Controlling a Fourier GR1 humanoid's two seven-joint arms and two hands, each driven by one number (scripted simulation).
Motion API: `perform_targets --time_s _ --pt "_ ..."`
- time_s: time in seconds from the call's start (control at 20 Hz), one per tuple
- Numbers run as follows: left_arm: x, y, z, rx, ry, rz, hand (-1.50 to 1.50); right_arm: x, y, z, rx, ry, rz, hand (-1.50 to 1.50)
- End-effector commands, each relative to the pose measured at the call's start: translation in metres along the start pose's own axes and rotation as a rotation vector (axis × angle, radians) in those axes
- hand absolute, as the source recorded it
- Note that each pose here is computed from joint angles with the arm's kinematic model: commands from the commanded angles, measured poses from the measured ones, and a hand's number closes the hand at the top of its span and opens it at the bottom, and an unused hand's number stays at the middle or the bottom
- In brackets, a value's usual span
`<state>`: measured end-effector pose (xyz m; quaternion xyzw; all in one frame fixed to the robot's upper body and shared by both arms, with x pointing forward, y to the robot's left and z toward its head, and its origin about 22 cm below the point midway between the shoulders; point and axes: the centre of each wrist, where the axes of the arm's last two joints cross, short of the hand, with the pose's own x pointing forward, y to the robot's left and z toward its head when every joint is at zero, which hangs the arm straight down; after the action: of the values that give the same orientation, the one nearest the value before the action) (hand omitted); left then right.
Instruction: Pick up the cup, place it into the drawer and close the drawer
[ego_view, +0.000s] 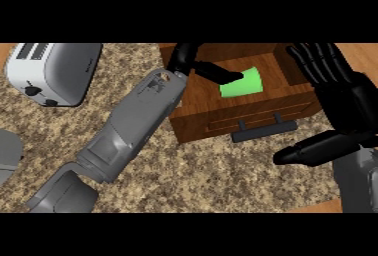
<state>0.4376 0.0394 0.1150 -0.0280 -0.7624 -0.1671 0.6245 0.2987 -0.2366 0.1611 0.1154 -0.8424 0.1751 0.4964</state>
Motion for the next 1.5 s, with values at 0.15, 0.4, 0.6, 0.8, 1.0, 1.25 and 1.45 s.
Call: perform_targets --time_s 0.15,0.4,0.6,0.8,1.0,1.25,1.45 --pt "0.010 -0.002 0.000 0.000 -0.138 0.203 -1.50 0.001 0.032 -0.019 0.335 -0.038 -0.116 1.50" --pt "0.020 0.000 -0.004 0.116 -0.190 0.263 -1.50 -0.006 0.026 0.000 0.560 0.164 0.018 1.50" --pt "0.024 -0.001 -0.007 0.131 -0.182 0.281 -1.50 -0.008 0.016 0.010 0.614 0.307 0.186 -1.50" --pt "0.020 0.001 -0.007 0.172 -0.174 0.280 -1.50 -0.001 0.015 0.015 0.600 0.328 0.423 -1.50" --pt "-0.005 0.005 0.004 0.165 -0.186 0.334 -1.50 -0.042 0.046 0.040 0.537 0.392 0.484 -1.50" --pt "-0.008 0.018 0.007 0.168 -0.221 0.380 -1.50 -0.104 0.060 0.047 0.571 0.539 0.552 -1.50" --pt "-0.025 0.037 0.020 0.183 -0.211 0.393 -1.50 -0.141 0.041 0.040 0.607 0.598 0.577 -1.50"
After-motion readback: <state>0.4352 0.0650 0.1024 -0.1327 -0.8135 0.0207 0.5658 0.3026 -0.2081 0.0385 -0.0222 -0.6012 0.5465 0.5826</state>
